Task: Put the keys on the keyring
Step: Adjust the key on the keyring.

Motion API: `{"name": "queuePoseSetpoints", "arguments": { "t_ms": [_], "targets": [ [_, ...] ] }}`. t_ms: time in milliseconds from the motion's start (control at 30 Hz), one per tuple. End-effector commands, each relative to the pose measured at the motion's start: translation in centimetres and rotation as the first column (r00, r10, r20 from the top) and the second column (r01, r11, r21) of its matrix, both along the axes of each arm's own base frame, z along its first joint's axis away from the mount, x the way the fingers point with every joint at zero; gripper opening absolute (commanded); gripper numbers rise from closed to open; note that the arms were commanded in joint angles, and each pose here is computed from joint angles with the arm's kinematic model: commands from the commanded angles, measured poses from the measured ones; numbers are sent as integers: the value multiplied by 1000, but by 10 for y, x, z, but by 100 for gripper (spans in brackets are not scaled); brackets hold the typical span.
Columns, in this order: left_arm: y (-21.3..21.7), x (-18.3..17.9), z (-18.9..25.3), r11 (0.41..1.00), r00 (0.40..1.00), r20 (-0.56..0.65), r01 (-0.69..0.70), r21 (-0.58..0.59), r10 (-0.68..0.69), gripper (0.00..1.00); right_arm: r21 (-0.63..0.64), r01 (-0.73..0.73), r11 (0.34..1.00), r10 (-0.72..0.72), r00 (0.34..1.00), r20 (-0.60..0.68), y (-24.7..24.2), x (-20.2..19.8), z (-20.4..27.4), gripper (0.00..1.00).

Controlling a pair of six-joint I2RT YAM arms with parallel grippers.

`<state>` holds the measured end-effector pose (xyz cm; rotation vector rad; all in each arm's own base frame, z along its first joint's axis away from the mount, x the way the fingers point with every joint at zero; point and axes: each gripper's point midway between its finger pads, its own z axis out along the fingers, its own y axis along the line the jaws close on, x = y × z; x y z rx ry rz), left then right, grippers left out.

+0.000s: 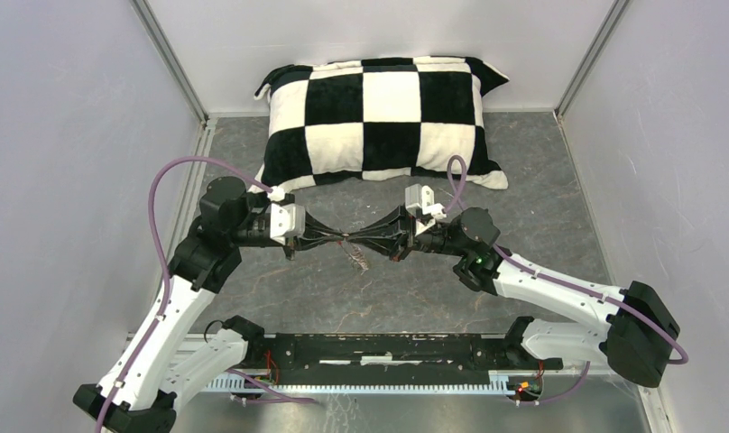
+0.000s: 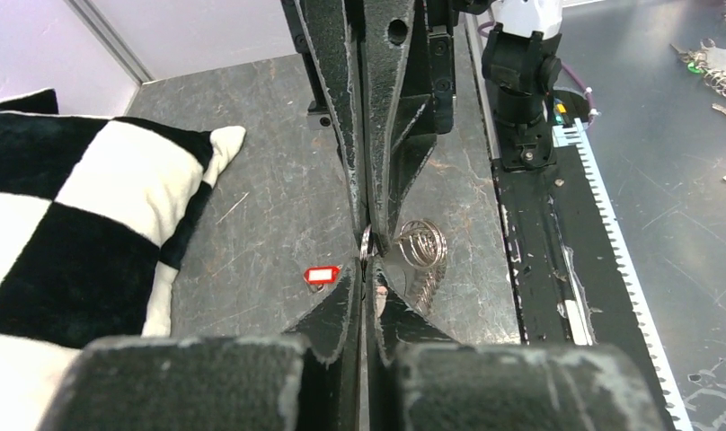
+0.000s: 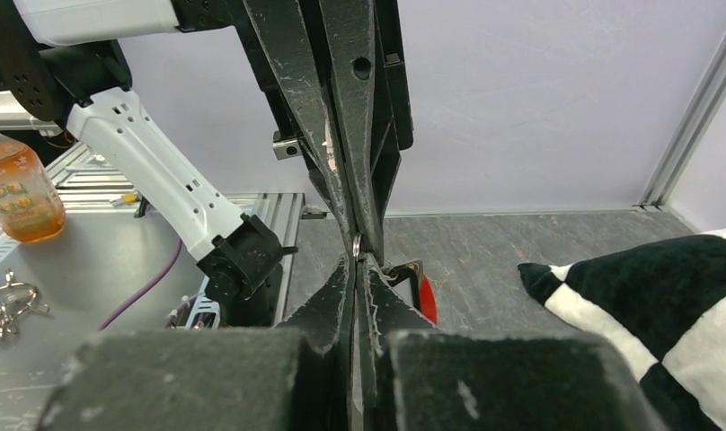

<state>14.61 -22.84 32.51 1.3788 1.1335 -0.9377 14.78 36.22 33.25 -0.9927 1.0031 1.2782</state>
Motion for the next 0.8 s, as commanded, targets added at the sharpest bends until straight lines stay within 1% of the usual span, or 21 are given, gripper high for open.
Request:
{"name": "queuePoseSetpoints", "arguments": {
  "t_ms": [0, 33, 67, 133, 167, 267, 400, 567, 767],
  "targets": [
    [-1, 5, 12, 999, 1000, 10, -28, -19, 28, 2, 32, 33, 999, -34, 999, 35, -2, 3, 12, 11],
    [0, 7, 12, 999, 999, 13, -39, -18, 39, 2, 18, 38, 999, -39, 999, 33, -3, 3, 9, 21],
    [0, 9, 11, 999, 998, 19, -53, -15, 53, 2, 5, 48, 999, -49, 998, 40, -3, 4, 9, 27],
    [3, 13, 8, 997, 996, 48, -75, 3, 75, 2, -41, 74, 996, -71, 995, 65, -4, 9, 7, 38],
    [4, 15, 6, 997, 994, 73, -79, 18, 77, 2, -83, 83, 993, -77, 995, 71, -3, 11, 4, 39],
    [8, 19, -3, 994, 988, 128, -90, 62, 81, 2, -218, 99, 971, -77, 991, 107, 1, 19, -2, 40],
    [11, 21, -13, 991, 980, 185, -88, 98, 69, 2, -317, 109, 942, -65, 987, 146, 1, 24, 0, 37],
    [11, 19, -15, 992, 978, 202, -75, 103, 53, 2, -389, 79, 918, -27, 990, 137, 3, 23, -6, 36],
    [10, 15, -11, 994, 976, 217, -53, 91, 32, 2, -410, 23, 912, 29, 992, 119, 11, 19, -6, 35]
  ]
}}
